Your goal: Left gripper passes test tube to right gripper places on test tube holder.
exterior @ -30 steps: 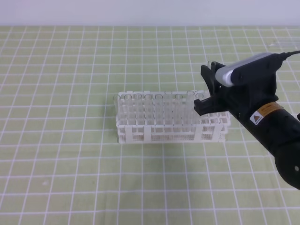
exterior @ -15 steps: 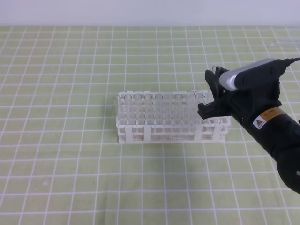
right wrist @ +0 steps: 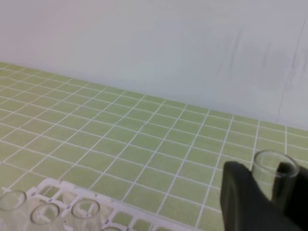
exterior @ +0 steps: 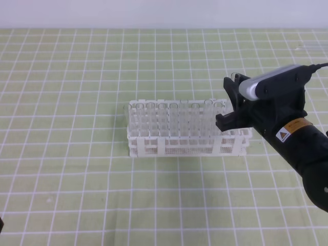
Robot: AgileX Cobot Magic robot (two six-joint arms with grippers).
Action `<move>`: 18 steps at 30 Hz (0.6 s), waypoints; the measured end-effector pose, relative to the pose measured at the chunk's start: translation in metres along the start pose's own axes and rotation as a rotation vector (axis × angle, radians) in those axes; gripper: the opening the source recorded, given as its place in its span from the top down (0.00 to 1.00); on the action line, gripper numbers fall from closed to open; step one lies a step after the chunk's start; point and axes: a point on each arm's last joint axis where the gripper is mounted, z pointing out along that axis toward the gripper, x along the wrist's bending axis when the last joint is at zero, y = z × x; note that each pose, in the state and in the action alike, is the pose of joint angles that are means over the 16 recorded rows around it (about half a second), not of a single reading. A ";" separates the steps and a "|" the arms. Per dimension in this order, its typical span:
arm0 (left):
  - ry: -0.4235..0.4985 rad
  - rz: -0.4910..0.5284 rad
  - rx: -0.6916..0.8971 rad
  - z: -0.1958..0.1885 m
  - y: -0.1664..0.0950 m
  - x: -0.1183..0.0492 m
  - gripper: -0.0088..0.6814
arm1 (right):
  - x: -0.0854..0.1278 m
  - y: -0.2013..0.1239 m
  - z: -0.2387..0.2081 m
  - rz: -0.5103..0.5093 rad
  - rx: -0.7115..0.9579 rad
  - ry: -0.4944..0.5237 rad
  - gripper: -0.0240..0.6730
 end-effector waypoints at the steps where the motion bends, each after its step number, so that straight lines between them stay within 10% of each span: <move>1: 0.004 -0.001 -0.001 0.000 0.000 0.000 0.99 | 0.000 0.000 0.000 -0.001 0.001 0.001 0.82; 18: 0.086 -0.019 -0.032 -0.001 0.001 0.005 0.99 | 0.001 -0.009 0.001 -0.012 0.026 0.006 0.82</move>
